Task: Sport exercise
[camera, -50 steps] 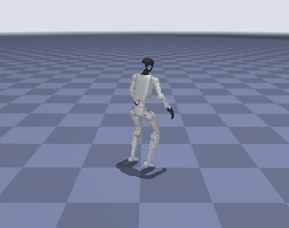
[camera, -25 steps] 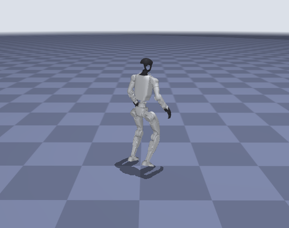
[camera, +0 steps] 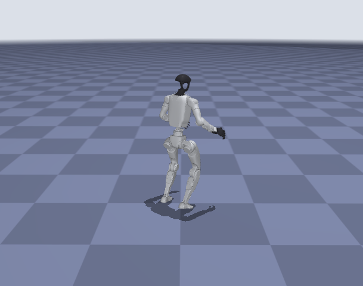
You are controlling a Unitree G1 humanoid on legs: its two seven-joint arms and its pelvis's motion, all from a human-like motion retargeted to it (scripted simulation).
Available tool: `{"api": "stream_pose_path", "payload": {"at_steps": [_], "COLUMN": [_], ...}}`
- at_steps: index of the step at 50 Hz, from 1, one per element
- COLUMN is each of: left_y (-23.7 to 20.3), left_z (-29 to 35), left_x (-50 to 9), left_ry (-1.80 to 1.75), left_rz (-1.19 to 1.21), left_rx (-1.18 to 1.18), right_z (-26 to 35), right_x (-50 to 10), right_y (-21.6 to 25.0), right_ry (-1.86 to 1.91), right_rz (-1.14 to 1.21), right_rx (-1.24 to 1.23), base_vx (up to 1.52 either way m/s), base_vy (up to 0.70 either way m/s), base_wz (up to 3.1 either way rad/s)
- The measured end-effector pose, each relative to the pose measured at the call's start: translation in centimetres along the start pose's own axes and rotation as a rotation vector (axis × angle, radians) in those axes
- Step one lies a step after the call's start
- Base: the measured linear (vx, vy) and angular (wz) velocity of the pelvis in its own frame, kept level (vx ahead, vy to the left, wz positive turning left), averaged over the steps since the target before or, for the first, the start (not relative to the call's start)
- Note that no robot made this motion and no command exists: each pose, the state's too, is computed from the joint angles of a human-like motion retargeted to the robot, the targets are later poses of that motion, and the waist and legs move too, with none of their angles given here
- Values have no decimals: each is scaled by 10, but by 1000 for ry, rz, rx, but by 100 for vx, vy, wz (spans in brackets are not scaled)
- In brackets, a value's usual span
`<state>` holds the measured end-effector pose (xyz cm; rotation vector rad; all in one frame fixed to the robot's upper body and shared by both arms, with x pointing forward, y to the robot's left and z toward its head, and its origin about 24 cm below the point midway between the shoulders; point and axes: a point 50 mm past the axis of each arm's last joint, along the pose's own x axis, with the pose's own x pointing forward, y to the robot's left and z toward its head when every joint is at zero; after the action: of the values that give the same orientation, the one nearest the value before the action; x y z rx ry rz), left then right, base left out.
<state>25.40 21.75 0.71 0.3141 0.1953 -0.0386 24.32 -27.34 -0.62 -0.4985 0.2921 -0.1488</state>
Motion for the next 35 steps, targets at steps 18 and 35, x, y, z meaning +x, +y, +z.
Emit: {"api": "stream_pose_path", "payload": {"at_steps": [18, 35], "left_y": [-32, -33], "left_z": [-156, 17], "left_x": [-97, 36], "left_ry": [713, -51], "left_rz": [-280, 6], "left_rx": [249, 258], "right_z": [158, -51], "right_x": [-13, -19], "right_y": [51, 101], "right_ry": [-696, 246], "right_rz": [312, 365], "right_rx": [-146, -239], "base_vx": [-5, 1], "base_vy": [2, 10], "base_wz": [-11, 0]}}
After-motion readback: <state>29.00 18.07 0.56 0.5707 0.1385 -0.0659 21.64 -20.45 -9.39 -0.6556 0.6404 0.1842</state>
